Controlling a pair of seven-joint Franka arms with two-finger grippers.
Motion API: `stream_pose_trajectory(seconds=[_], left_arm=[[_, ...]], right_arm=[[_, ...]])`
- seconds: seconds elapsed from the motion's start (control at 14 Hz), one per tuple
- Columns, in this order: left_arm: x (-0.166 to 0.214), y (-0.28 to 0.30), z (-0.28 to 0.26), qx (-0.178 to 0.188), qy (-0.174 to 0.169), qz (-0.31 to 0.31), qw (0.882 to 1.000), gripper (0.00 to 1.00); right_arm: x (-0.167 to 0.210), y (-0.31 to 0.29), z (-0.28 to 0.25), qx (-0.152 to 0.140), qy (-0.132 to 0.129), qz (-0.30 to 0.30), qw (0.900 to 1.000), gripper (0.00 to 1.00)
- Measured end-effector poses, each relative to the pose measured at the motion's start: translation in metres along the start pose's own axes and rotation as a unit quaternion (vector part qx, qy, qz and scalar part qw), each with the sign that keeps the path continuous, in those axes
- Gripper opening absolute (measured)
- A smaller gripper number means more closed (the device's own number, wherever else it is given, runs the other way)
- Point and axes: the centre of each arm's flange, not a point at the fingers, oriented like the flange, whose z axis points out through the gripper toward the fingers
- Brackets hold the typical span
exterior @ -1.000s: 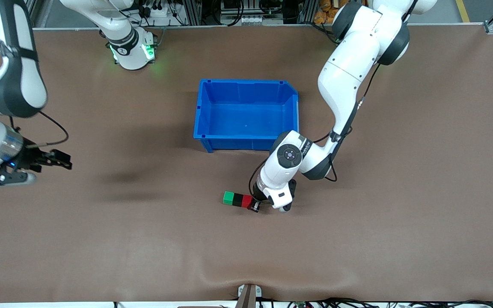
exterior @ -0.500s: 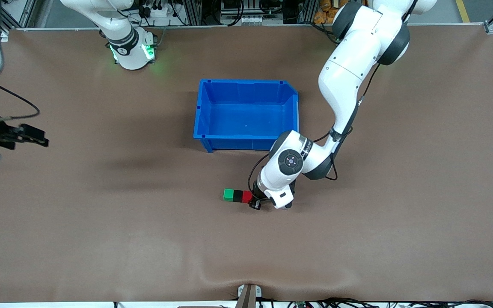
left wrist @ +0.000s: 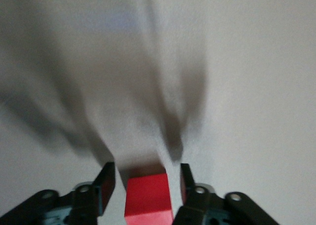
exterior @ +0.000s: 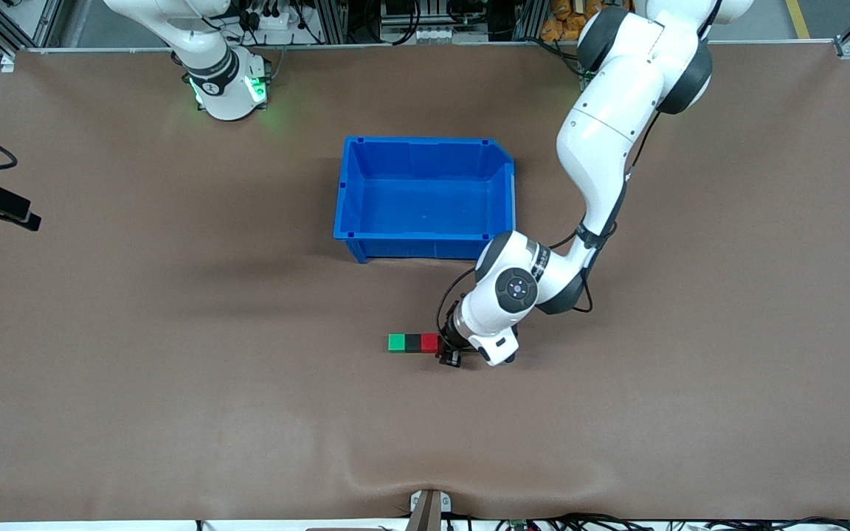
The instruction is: Attach green and red cubes to black cube
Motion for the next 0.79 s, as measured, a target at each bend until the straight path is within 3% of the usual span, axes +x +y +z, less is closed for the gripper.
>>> stream_pose_trajectory(seconds=[0.21,0.29,0.43,0.64,0.79], left_arm=[[-0.002,0.004,-0.008,-0.006,-0.002,0.003,1.000,0.96],[-0.004,0.006,-0.016,-0.002,0.000,0.012,1.000,1.00],[-0.006,0.013,-0.043,0.003,0.010,0.046,0.999,1.00],[0.000,0.034,-0.117,-0.015,0.025,0.102,0.994,1.00],[0.025,0.044,-0.183,0.006,0.033,0.173,0.984,1.00]], right_arm=[[-0.012,0.019,-0.013,0.002,-0.006,-0.039,0.999,1.00],[-0.019,0.032,-0.020,0.004,-0.005,-0.050,0.999,1.00],[-0.029,0.043,-0.029,0.006,-0.003,-0.040,0.999,1.00],[-0.027,0.013,-0.031,0.004,0.001,-0.002,1.000,1.00],[-0.026,0.001,-0.031,0.004,0.001,0.005,1.000,1.00]])
